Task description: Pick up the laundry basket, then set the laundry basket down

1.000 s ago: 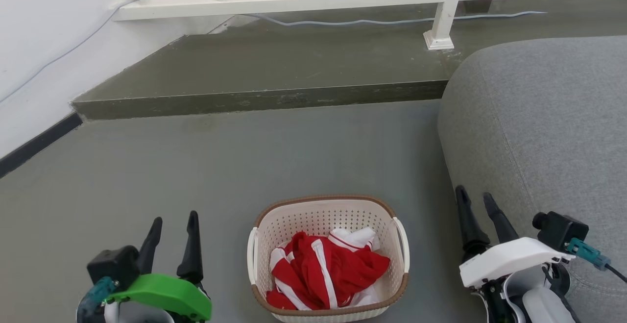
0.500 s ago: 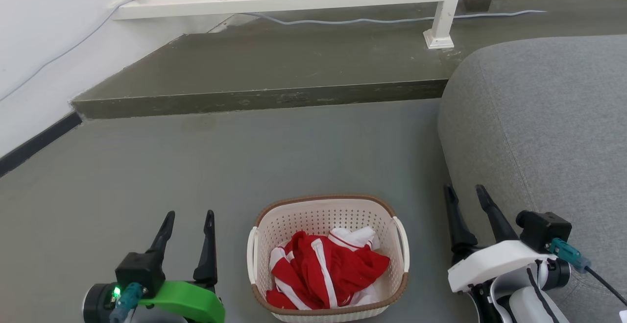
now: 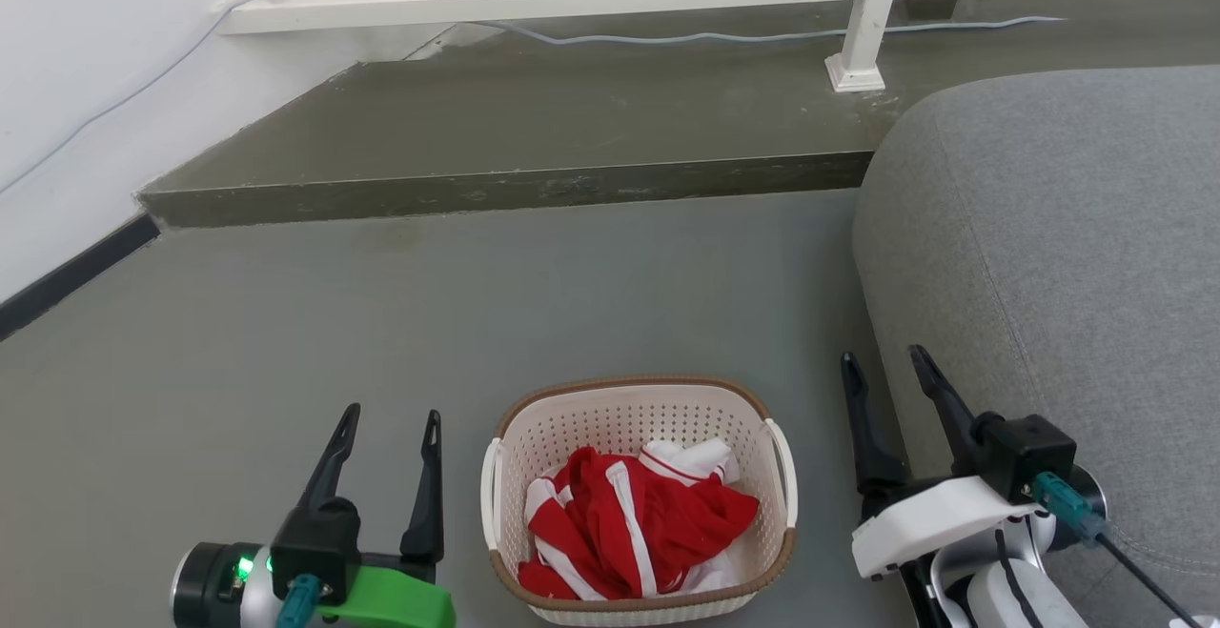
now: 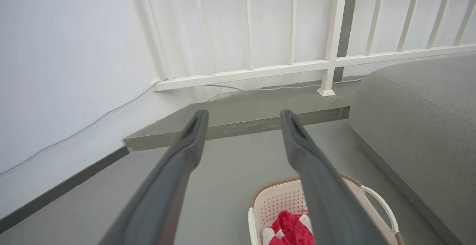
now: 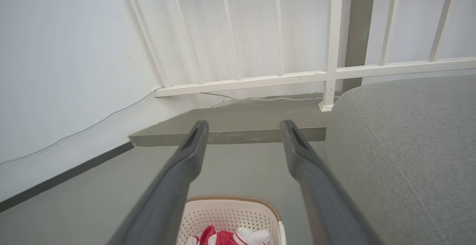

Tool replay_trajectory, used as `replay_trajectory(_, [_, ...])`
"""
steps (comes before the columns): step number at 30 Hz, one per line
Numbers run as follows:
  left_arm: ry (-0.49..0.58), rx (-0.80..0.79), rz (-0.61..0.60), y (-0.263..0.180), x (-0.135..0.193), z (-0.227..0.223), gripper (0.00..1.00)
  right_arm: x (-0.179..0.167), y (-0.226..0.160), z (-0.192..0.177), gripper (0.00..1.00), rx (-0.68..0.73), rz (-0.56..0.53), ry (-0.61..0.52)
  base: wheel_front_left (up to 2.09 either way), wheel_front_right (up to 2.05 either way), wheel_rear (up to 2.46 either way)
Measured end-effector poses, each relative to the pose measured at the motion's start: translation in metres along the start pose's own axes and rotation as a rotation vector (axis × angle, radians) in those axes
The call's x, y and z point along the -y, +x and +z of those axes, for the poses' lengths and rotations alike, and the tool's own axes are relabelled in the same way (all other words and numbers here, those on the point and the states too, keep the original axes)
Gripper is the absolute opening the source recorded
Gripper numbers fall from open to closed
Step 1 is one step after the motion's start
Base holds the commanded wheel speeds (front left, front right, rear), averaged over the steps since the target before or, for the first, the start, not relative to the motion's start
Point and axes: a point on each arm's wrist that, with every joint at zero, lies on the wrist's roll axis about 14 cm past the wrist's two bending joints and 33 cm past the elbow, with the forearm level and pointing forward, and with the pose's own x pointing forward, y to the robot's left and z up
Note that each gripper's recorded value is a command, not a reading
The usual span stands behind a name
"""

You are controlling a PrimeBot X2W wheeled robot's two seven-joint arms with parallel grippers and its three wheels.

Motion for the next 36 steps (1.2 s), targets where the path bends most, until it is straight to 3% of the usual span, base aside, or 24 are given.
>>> replay_trajectory(36, [-0.023, -0.009, 0.019, 0.0003, -0.0043, -0.0032, 1.00, -0.0021, 0.0011, -0.0015, 1.00, 0.001, 0.010, -0.017, 0.00, 0.00, 0.00])
